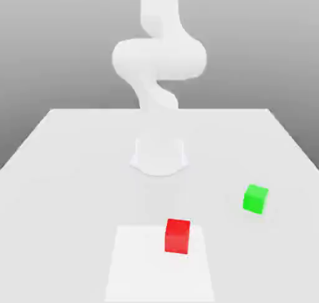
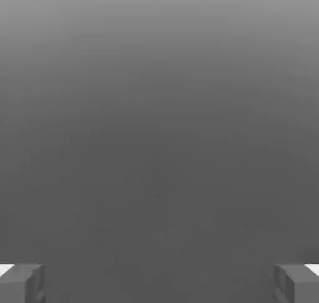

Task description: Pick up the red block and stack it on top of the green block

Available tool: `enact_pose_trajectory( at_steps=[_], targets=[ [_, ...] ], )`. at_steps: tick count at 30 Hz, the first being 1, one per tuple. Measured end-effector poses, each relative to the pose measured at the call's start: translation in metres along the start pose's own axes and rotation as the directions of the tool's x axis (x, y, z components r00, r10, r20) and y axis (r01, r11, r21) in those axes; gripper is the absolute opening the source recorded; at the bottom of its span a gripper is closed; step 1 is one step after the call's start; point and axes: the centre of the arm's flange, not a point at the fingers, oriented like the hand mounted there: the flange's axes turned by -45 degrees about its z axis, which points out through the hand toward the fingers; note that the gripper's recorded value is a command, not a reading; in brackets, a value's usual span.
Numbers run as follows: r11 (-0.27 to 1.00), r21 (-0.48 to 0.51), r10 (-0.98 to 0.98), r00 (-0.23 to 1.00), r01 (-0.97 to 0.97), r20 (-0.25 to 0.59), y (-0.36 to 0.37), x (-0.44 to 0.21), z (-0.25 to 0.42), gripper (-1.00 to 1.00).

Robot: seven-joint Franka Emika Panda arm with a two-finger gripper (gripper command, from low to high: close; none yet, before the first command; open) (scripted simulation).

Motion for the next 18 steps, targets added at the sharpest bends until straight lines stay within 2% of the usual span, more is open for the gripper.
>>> enact_pose_trajectory(
  at_steps=[9,18],
  targets=[
    [0.998,-0.056,0.051,0.943,-0.035,0.327,-0.020,-0.105,0.206,0.00],
    [0.992,-0.086,0.129,0.763,-0.096,0.634,-0.029,-0.297,0.327,0.00]
  ],
)
